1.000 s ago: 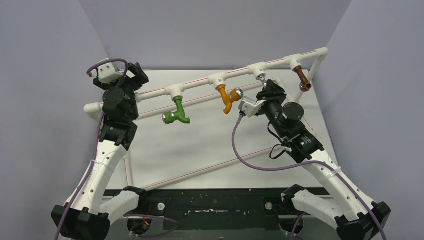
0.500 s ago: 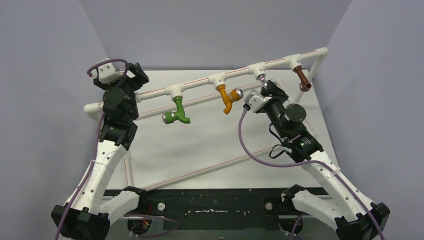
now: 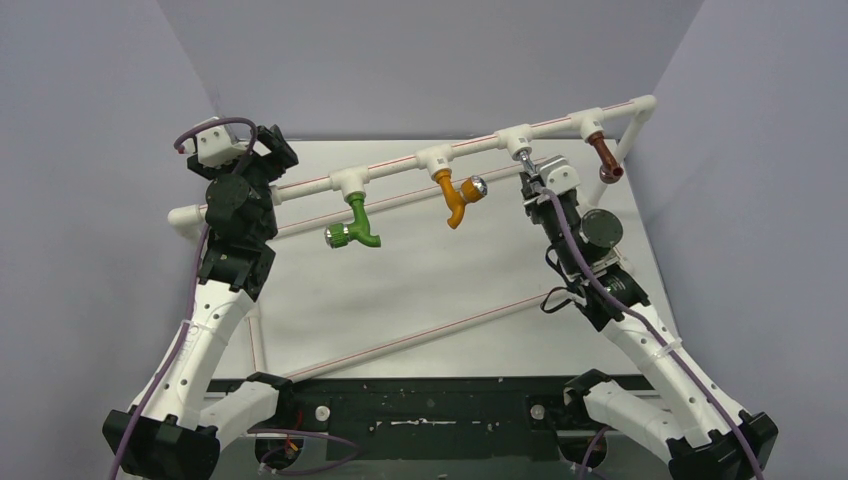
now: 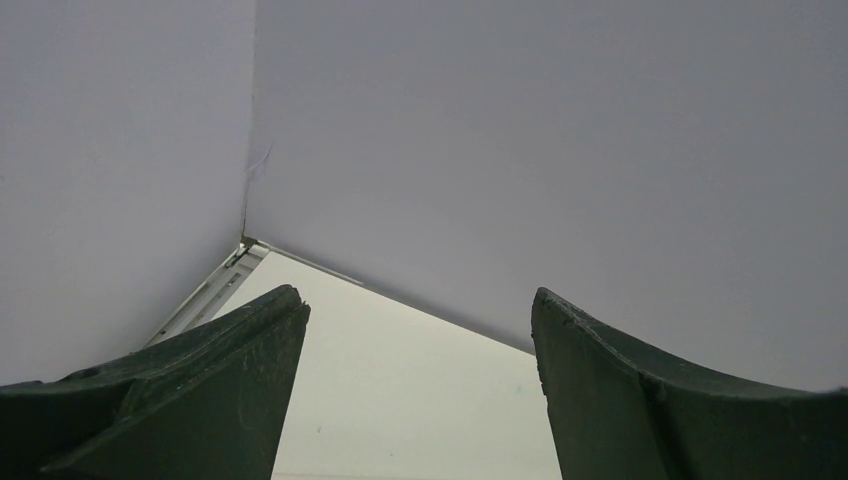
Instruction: Install the water faucets
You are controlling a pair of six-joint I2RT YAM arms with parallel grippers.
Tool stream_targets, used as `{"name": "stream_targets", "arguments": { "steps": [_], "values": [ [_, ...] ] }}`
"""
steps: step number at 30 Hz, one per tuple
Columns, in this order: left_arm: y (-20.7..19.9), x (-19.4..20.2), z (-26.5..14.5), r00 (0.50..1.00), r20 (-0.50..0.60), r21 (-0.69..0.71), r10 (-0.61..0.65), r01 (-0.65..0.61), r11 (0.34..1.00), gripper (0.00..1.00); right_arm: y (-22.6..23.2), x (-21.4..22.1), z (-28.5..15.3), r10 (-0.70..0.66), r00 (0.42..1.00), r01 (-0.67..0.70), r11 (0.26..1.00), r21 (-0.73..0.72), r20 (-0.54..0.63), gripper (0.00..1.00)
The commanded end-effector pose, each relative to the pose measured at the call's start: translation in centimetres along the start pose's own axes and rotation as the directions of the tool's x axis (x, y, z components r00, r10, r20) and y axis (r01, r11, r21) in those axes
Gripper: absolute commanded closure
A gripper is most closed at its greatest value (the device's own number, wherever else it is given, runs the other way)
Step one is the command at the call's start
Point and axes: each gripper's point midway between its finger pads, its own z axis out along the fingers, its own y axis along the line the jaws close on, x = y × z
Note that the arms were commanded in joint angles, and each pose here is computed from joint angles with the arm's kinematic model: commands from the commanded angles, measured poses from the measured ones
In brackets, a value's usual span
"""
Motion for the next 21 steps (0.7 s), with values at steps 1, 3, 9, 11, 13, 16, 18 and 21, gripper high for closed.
{"name": "stream_targets", "arguments": {
  "steps": [1, 3, 9, 11, 13, 16, 18, 21],
  "values": [
    [3.9, 12.7, -3.5, 0.892, -0.397, -0.020, 0.216, -0.244, 0.970, 0.20, -3.8, -4.6, -0.3, 0.273, 0.947, -0.296, 0.946, 0.132, 0.167, 1.00],
    [3.9, 12.7, -3.5, 0.892, -0.397, -0.020, 0.216, -0.244, 0.970, 0.20, -4.0, -4.7, -0.4, 0.352, 0.918, -0.379, 0.914, 0.145, 0.181, 1.00],
    [3.9, 12.9, -3.5, 0.890, -0.401, -0.019, 0.218, -0.246, 0.969, 0.20, -4.0, -5.2, -0.7, 0.583, 0.778, -0.620, 0.773, 0.136, 0.236, 1.00],
    [3.9, 12.9, -3.5, 0.889, -0.402, -0.019, 0.219, -0.247, 0.969, 0.20, -3.8, -5.7, -0.7, 0.661, 0.706, -0.701, 0.705, 0.112, 0.255, 1.00],
    [3.9, 12.9, -3.5, 0.889, -0.403, -0.019, 0.219, -0.247, 0.969, 0.20, -3.8, -6.2, -0.8, 0.723, 0.634, -0.765, 0.638, 0.089, 0.275, 1.00],
    [4.0, 12.9, -3.5, 0.889, -0.402, -0.021, 0.218, -0.247, 0.969, 0.20, -4.0, -6.6, -1.1, 0.812, 0.499, -0.861, 0.503, 0.069, 0.303, 1.00],
    [4.0, 12.9, -3.5, 0.890, -0.401, -0.021, 0.218, -0.247, 0.969, 0.20, -4.1, -6.5, -1.3, 0.861, 0.397, -0.915, 0.399, 0.064, 0.318, 1.00],
    [4.0, 12.9, -3.5, 0.889, -0.402, -0.021, 0.218, -0.247, 0.969, 0.20, -4.0, -6.4, -1.7, 0.909, 0.240, -0.968, 0.249, 0.018, 0.340, 1.00]
  ]
}}
